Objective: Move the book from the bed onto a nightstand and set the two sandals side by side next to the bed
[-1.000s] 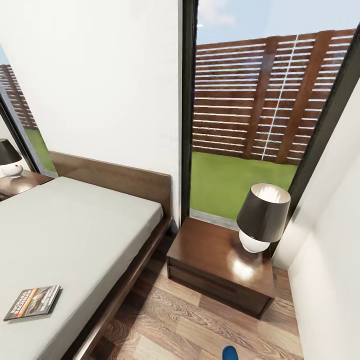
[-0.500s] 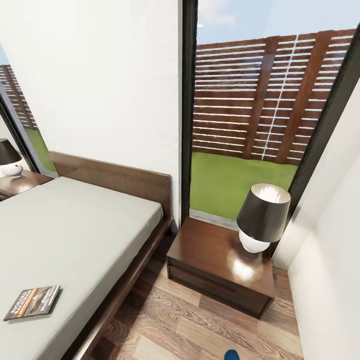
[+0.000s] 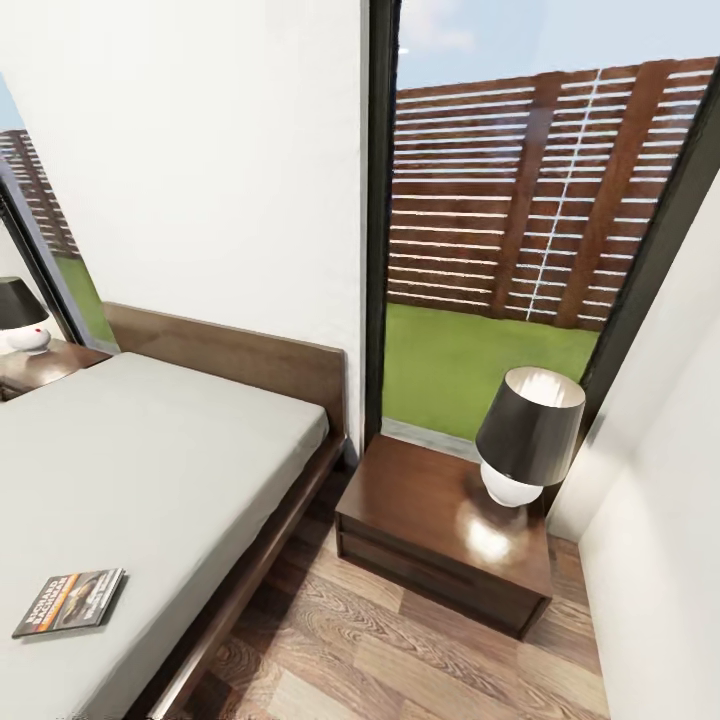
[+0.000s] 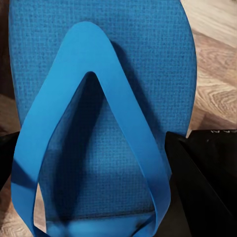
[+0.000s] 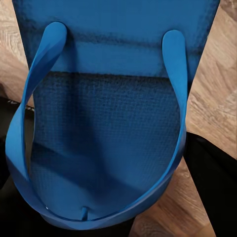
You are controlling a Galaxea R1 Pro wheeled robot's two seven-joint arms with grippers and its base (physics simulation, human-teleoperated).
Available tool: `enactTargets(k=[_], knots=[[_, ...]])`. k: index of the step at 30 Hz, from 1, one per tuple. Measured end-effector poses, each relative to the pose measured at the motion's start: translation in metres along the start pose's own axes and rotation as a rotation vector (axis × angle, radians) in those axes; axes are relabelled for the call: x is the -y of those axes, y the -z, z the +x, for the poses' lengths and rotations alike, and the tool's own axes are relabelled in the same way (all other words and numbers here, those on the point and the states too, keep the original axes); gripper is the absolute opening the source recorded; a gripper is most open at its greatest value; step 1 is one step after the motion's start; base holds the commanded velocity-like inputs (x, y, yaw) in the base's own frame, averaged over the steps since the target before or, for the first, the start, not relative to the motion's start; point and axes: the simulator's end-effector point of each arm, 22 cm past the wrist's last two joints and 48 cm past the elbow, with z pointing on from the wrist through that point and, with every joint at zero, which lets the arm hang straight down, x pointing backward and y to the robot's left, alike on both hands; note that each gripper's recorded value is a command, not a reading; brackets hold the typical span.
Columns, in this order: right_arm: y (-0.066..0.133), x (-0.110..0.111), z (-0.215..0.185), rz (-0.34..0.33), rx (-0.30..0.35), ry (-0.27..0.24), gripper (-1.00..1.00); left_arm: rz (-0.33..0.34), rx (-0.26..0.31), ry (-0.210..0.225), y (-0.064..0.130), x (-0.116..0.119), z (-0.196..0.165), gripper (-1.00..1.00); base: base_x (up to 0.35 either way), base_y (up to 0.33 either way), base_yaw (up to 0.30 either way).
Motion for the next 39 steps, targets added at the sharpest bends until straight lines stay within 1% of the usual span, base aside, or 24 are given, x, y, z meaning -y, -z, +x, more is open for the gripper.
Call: enactTargets(k=[11, 15, 20, 29, 39], knots=[[-0.0002, 0.0003, 0.0000, 0.004, 0.003, 0.001, -1.00, 0.000, 0.003, 0.000, 0.0001, 0.0001, -0.0003, -1.00, 0.000, -0.002, 0.251], [-0.0002, 0.0004, 0.0000, 0.005, 0.003, 0.001, -1.00, 0.000, 0.003, 0.000, 0.0001, 0.0003, -0.0001, -1.00, 0.000, -0.107, 0.236], [-0.0001, 0.0007, -0.0001, 0.005, 0.003, 0.000, -1.00, 0.001, 0.002, 0.000, 0.0002, 0.0011, 0.0008, -1.00, 0.000, -0.122, 0.095], [-0.0001, 0.0008, 0.0001, 0.005, 0.003, 0.001, -1.00, 0.004, 0.003, -0.002, 0.0003, 0.0030, 0.0009, -1.00, 0.000, -0.027, 0.054], [-0.0007, -0.0025, -0.0010, 0.002, 0.004, 0.001, -1.00, 0.005, 0.002, -0.001, 0.0003, 0.0035, 0.0013, -1.00, 0.000, -0.003, 0.189]])
